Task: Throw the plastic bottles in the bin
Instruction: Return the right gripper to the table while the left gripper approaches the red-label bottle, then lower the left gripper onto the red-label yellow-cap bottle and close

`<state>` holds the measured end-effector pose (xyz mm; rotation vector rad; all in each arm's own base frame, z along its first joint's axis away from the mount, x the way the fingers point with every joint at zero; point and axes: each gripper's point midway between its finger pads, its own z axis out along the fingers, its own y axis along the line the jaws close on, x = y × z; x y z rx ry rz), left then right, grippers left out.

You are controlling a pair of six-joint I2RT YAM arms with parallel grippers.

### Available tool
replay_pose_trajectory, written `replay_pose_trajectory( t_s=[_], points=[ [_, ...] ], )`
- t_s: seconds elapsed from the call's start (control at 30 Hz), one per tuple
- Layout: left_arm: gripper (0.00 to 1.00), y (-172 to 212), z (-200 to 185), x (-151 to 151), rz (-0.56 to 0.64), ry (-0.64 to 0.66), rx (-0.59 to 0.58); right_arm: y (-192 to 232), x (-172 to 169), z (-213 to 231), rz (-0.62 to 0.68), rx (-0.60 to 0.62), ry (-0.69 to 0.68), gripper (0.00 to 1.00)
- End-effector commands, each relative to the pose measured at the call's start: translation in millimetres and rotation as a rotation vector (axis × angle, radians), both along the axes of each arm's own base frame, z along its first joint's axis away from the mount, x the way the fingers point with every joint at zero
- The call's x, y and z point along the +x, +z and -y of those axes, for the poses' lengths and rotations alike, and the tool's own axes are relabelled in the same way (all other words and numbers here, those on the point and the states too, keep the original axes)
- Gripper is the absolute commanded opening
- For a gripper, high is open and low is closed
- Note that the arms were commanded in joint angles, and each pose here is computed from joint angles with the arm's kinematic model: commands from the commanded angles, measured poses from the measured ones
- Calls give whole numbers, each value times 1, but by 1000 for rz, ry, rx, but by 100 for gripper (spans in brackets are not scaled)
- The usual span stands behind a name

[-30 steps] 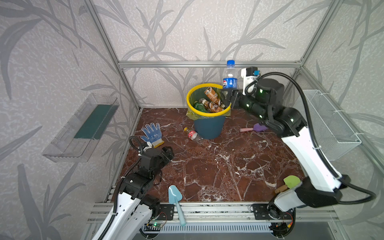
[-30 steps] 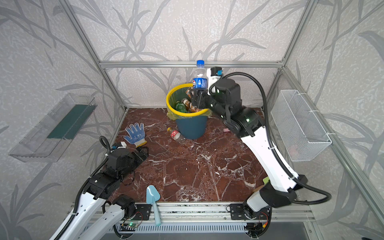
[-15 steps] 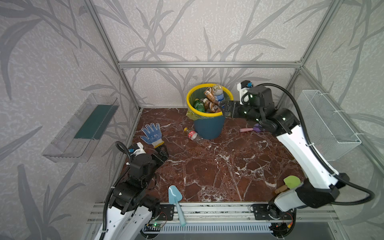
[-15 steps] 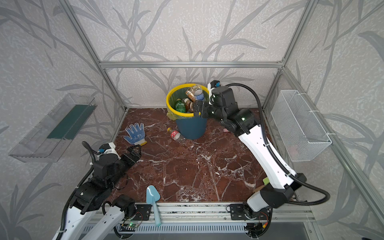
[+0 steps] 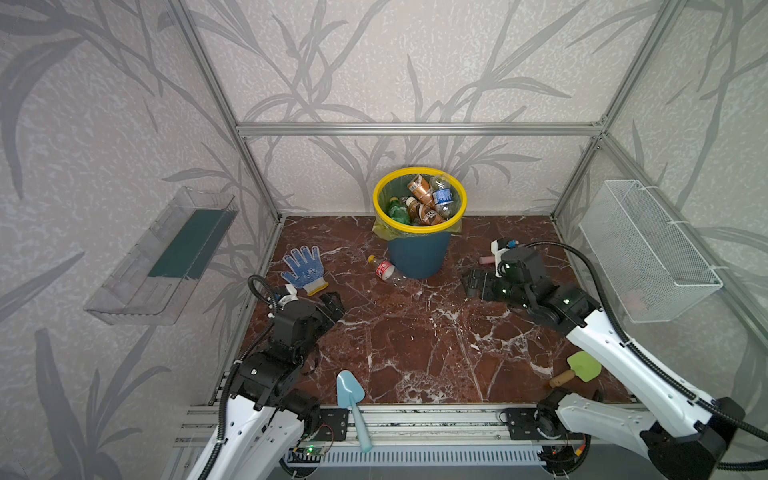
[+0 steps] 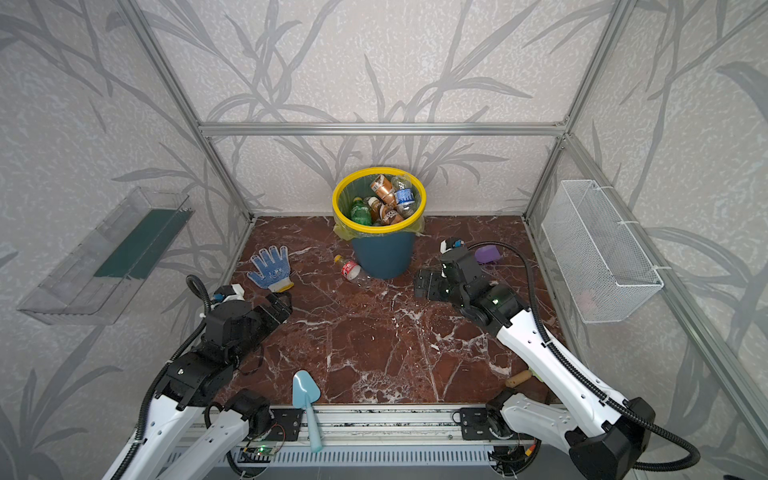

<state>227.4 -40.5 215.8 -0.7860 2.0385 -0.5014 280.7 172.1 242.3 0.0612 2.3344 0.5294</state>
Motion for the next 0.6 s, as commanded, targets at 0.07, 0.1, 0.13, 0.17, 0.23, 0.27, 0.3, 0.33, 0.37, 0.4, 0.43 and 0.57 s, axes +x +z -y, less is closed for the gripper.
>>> replay_pose_trajectory(
  t_s=[0.07, 0.1, 0.13, 0.17, 0.23, 0.27, 0.3, 0.33, 0.37, 0.4, 0.43, 0.57],
  points=[
    [100, -3, -2, 1, -8, 18, -2, -9, -7, -12, -12, 141, 4, 99],
    [99, -2, -2, 2, -4, 17, -1, -16, -9, -13, -29, 152, 2, 99],
    [99, -2, -2, 3, -3, 19, -2, -22, -11, -14, -42, 166, 1, 99],
    [98, -3, -2, 4, -4, 20, -1, -28, -13, -15, -55, 179, 1, 99],
    [95, -4, 0, 6, -9, 16, -1, -39, -17, -17, -84, 202, 0, 99],
    [94, -5, 1, 8, -15, 14, -2, -45, -19, -18, -100, 214, 2, 99],
    [93, -7, 2, 9, -22, 15, -3, -51, -21, -20, -114, 225, 5, 98],
    [92, -8, 3, 11, -29, 16, -5, -55, -24, -22, -127, 230, 12, 97],
    [92, -10, 4, 13, -37, 17, -8, -61, -26, -23, -141, 230, 12, 97],
    [91, -13, 5, 15, -49, 17, -12, -65, -29, -25, -152, 232, 16, 96],
    [90, -14, 7, 16, -58, 17, -16, -71, -31, -26, -163, 234, 15, 95],
    [90, -25, 15, 24, -98, 10, -45, -90, -39, -31, -202, 251, 15, 92]
  ],
)
